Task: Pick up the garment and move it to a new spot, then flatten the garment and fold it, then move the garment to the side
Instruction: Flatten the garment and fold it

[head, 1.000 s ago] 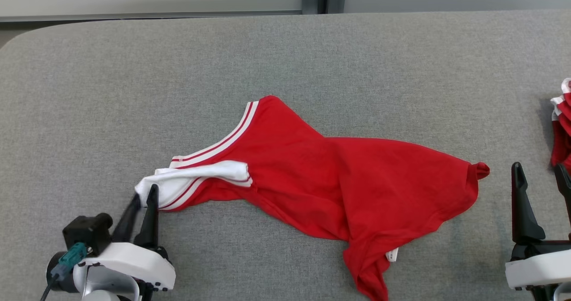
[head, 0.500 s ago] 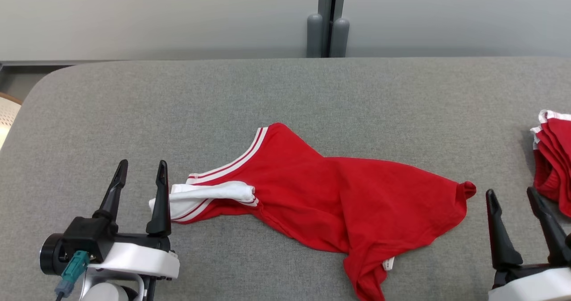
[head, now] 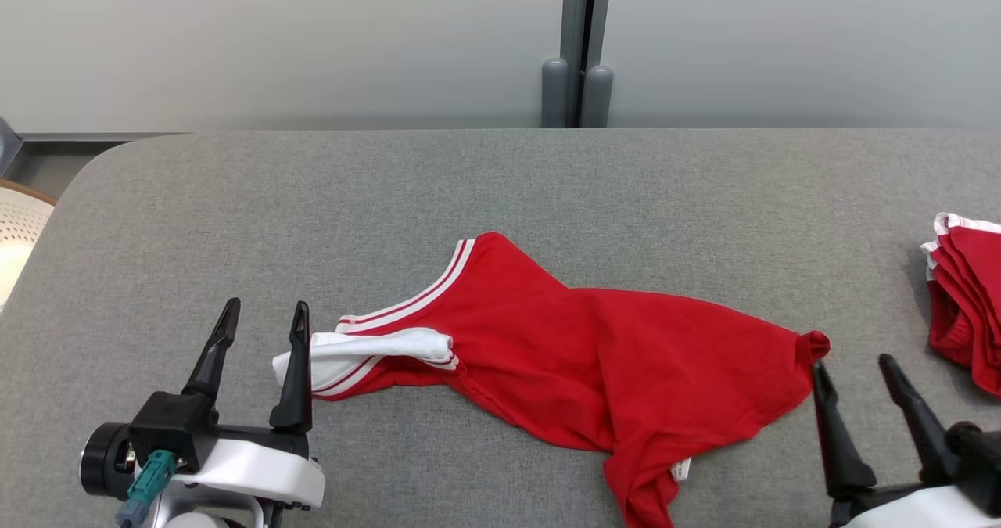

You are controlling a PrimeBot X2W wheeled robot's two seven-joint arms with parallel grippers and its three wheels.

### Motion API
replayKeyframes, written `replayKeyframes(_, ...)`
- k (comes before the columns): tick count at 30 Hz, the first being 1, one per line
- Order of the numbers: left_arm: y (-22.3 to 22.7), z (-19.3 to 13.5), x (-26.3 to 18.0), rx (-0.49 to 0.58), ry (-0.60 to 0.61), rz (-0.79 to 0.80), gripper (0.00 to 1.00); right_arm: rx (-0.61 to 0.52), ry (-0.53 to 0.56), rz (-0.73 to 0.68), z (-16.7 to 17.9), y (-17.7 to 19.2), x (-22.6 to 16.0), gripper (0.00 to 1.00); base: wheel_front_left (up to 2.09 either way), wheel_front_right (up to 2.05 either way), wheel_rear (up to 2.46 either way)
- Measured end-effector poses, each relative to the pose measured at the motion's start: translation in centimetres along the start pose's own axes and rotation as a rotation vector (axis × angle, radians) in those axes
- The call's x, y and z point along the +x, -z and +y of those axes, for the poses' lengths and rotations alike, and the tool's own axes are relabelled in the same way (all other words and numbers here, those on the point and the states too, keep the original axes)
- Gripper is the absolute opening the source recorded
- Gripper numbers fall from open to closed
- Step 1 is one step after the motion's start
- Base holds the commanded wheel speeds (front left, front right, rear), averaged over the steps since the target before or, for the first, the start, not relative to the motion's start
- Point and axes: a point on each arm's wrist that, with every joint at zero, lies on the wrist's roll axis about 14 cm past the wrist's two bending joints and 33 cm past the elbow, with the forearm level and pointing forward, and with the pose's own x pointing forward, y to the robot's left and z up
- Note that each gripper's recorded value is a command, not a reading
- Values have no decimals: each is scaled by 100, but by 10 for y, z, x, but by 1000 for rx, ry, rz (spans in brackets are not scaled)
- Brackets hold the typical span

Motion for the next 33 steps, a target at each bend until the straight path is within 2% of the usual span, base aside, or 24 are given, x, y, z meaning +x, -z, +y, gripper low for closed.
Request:
replayKeyframes(3, 1, 0, 0, 4, 1, 5, 100, 21, -69, 57, 23, 15, 1, 100, 0, 0, 0)
replayKeyframes(10, 1, -1, 5, 3, 1, 3, 100, 145, -305, 353, 105, 94, -24, 100, 0, 0, 0)
replayKeyframes(13, 3, -1, 8, 1, -1, 5, 100, 166, -351, 399, 120, 109, -24, 100, 0, 0, 0)
replayKeyframes(18, 8, 2, 11, 4, -6, 14, 100, 180, -400, 393, 136, 113, -10, 100, 0, 0, 0)
replayKeyframes(21, 13, 3, 11, 4, -13, 25, 100, 179, -401, 392, 136, 116, -3, 0, 0, 0, 0)
replayKeyframes(28, 16, 5, 18, 12, -18, 25, 100, 178, -330, 309, 111, 103, 22, 0, 0, 0, 0)
replayKeyframes(33, 19, 5, 23, 11, -21, 26, 100, 106, -203, 183, 50, 72, 50, 0, 0, 0, 0)
